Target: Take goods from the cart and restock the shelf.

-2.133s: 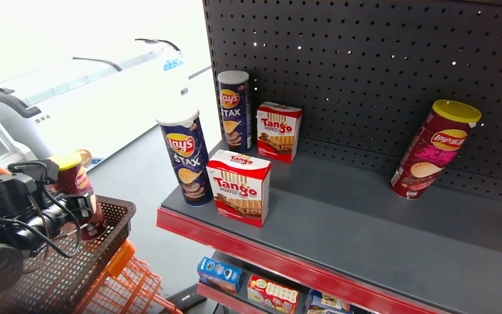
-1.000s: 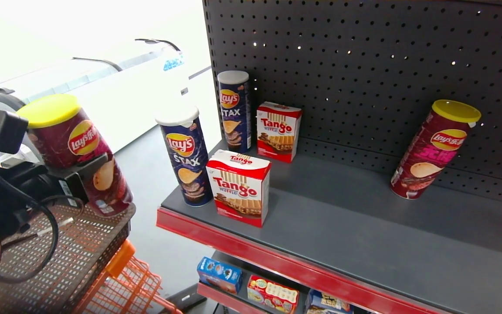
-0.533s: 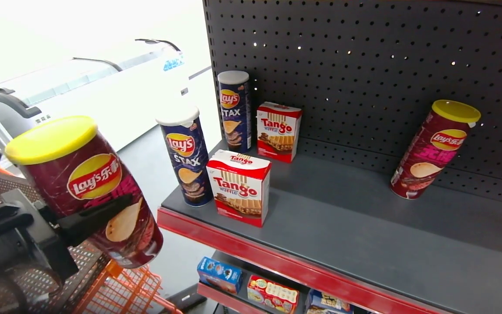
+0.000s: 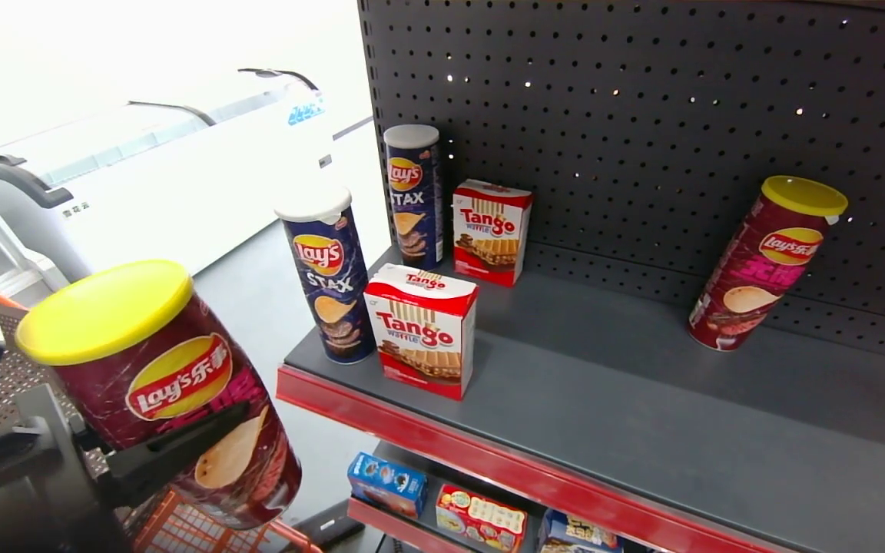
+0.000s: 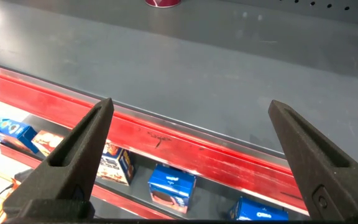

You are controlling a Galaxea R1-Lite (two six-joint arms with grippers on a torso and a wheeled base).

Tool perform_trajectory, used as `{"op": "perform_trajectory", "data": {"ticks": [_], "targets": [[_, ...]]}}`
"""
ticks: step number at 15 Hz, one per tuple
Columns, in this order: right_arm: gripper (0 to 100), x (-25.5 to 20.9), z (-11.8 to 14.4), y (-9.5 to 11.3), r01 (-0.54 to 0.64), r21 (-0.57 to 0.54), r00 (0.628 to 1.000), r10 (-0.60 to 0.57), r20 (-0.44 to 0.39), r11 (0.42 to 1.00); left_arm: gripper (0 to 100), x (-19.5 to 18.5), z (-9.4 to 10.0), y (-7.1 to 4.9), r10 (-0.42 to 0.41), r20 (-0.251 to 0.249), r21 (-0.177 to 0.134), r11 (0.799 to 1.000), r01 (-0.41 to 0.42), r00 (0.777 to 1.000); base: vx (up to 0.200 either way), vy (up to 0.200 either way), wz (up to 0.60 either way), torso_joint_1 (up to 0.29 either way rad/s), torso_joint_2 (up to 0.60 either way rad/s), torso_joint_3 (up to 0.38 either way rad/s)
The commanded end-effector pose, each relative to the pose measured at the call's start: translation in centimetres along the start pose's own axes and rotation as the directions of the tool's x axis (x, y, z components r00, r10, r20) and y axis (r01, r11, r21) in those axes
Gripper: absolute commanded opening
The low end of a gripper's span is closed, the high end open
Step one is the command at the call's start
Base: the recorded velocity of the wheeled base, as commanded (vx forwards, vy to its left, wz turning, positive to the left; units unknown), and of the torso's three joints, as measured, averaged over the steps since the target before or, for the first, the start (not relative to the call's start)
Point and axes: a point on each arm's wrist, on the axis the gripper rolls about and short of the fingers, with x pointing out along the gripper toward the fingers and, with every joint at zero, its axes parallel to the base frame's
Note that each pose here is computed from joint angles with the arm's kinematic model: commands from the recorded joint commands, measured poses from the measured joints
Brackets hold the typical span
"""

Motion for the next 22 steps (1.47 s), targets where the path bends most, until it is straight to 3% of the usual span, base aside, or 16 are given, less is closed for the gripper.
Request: {"op": "perform_trajectory", "data": {"ticks": [1,5,9,15,22], "targets": [[100,0.0,0.0,0.0,0.0,-0.001,1.0,0.0,-0.003,1.0,0,1.9,0.6,0.0,-0.035,-0.008,0.001,0.999,0.035,0.999,0.0,0.0,0.0,0.0,0.0,0.0],[100,0.0,0.0,0.0,0.0,-0.001,1.0,0.0,-0.001,1.0,0,3.8,0.9,-1.7,-0.164,-0.011,0.013,0.986,0.164,0.986,0.0,0.0,0.0,0.0,0.0,0.0],[100,0.0,0.0,0.0,-0.002,-0.001,1.0,0.002,-0.001,1.0,0,5.1,1.2,-2.1,-0.201,-0.019,0.015,0.979,0.202,0.979,0.0,0.0,0.0,0.0,0.0,0.0],[100,0.0,0.0,0.0,-0.002,-0.001,1.0,0.002,-0.001,1.0,0,6.1,1.8,-3.9,-0.374,-0.014,0.044,0.926,0.374,0.927,0.0,0.0,-0.1,0.0,0.0,0.0],[100,0.0,0.0,0.0,-0.002,-0.002,1.0,0.002,-0.001,1.0,0,7.0,2.1,-4.2,-0.389,-0.016,0.045,0.92,0.39,0.921,0.0,0.0,-0.51,0.001,0.0,0.003]]}}
